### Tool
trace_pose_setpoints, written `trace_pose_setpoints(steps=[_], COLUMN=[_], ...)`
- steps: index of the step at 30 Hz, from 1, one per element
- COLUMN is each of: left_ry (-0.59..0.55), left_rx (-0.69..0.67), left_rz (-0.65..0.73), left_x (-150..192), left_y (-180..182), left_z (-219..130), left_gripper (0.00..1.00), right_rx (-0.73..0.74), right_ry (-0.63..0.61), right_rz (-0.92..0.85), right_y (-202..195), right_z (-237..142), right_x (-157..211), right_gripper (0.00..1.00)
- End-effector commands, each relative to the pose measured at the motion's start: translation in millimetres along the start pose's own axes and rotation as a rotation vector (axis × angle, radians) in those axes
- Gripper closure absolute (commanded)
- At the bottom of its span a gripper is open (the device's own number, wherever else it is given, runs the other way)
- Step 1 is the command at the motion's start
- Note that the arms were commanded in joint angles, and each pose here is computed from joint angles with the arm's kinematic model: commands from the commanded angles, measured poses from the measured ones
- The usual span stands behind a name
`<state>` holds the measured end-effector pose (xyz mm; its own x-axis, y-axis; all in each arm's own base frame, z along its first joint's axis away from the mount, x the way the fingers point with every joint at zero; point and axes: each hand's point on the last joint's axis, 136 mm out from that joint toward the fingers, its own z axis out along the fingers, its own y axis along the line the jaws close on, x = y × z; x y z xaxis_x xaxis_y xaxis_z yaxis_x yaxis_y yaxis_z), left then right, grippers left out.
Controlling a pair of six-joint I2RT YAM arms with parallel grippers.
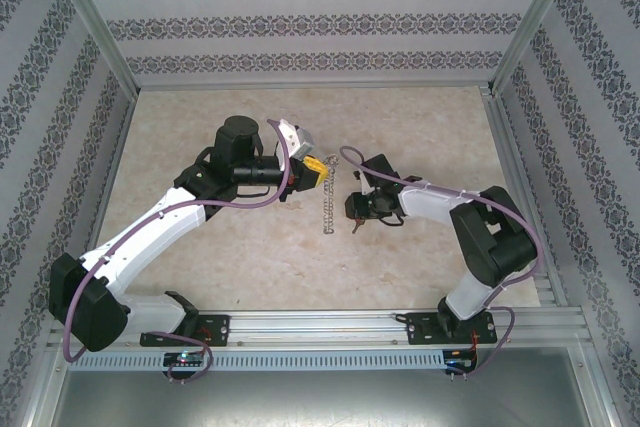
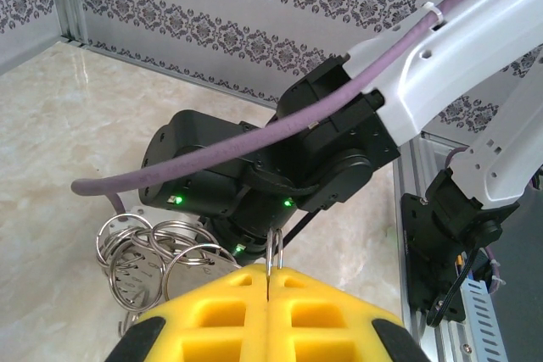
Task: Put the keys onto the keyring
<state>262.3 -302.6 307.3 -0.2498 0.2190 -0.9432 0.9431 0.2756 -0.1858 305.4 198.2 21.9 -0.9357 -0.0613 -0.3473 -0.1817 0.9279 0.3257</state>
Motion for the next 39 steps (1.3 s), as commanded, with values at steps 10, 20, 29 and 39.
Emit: trace_pose_setpoints(steps=[10,20,29,39], left_ry=[-0.065,-0.067,-0.072,-0.077], left_rx=[0.017,0.022,0.025,0.019], left_rz=[0.059,0.069,0.069,0.068], left_x=[-19,-20,-19,-20], left_y=[-10,-12,-13,-13], left_z=[-6,-7,-7,-8], left_gripper=[1.0,1.0,1.0,1.0], right_rx=[0.181,0.267,0.296,0.252], right_ry=[-0.087,-0.046,-0.003,-0.024], right_rz=[0.17,0.23,0.216,0.169], right_y=[-18,-19,-21,-8], right_z=[-24,-3,11,2], right_x=[1,12,21,10], right_gripper=[0.43,0.52,0.71,0.98])
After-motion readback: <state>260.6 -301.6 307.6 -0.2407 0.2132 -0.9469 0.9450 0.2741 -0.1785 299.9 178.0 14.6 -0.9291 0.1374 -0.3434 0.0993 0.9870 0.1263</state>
